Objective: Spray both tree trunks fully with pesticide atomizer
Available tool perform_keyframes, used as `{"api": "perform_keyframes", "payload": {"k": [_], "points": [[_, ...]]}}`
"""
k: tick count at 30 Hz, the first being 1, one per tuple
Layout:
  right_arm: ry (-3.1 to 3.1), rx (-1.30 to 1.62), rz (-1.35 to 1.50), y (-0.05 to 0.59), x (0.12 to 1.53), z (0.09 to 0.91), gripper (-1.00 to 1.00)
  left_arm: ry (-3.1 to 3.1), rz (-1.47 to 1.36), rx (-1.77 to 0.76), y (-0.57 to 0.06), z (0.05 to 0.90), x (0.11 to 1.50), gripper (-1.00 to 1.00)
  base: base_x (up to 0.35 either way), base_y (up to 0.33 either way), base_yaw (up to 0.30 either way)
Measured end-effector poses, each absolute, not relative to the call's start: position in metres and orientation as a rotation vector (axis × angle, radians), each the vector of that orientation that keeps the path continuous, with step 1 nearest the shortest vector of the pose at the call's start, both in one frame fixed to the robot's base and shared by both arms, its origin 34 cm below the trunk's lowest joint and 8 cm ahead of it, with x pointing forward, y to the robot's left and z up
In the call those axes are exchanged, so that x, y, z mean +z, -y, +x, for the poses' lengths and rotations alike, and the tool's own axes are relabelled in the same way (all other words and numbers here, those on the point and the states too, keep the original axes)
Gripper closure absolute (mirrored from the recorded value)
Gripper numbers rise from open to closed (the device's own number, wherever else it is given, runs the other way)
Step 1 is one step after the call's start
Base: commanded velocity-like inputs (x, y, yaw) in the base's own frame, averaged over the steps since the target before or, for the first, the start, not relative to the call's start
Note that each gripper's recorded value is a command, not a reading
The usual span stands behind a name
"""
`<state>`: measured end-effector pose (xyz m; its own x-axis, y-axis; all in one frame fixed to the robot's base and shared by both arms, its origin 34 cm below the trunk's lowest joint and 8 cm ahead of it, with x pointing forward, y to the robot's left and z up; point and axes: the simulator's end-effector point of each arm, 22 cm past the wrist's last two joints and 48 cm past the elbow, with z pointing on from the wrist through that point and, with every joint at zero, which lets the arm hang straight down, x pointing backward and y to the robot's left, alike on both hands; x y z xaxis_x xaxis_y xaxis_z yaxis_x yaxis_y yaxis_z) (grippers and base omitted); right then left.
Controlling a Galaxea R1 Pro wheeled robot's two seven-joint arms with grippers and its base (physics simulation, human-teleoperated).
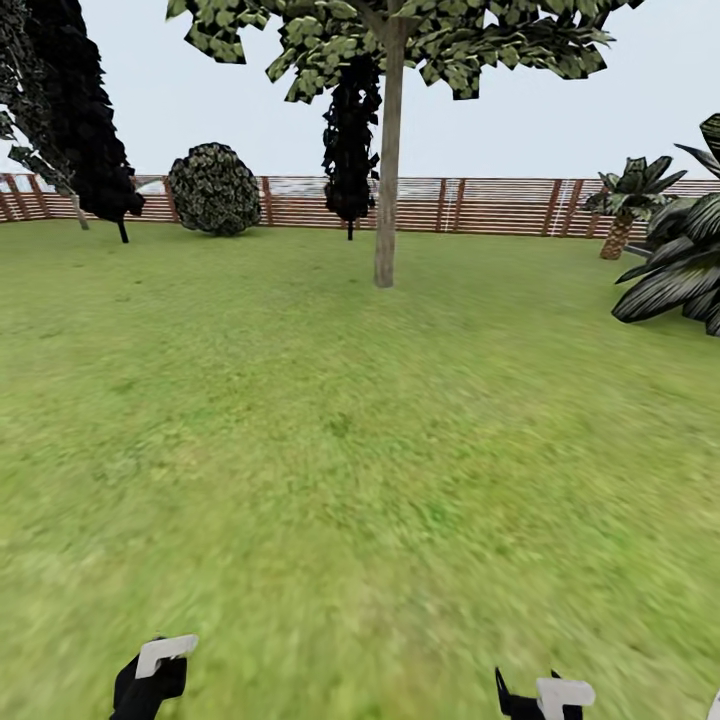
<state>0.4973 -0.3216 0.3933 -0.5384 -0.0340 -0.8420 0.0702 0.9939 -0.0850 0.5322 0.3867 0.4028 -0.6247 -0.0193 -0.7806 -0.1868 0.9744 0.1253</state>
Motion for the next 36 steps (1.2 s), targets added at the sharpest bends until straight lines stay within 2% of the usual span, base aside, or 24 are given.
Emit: {"api": "perform_keyframes", "payload": {"k": [36], "points": [[-2.150, -0.134, 0.026, 0.3218, 0.3874, 0.4934, -1.00, -2.254, -0.144, 0.249, -0.3884, 0.5276, 0.3961, 1.00, 0.338, 0.000, 0.000]]}}
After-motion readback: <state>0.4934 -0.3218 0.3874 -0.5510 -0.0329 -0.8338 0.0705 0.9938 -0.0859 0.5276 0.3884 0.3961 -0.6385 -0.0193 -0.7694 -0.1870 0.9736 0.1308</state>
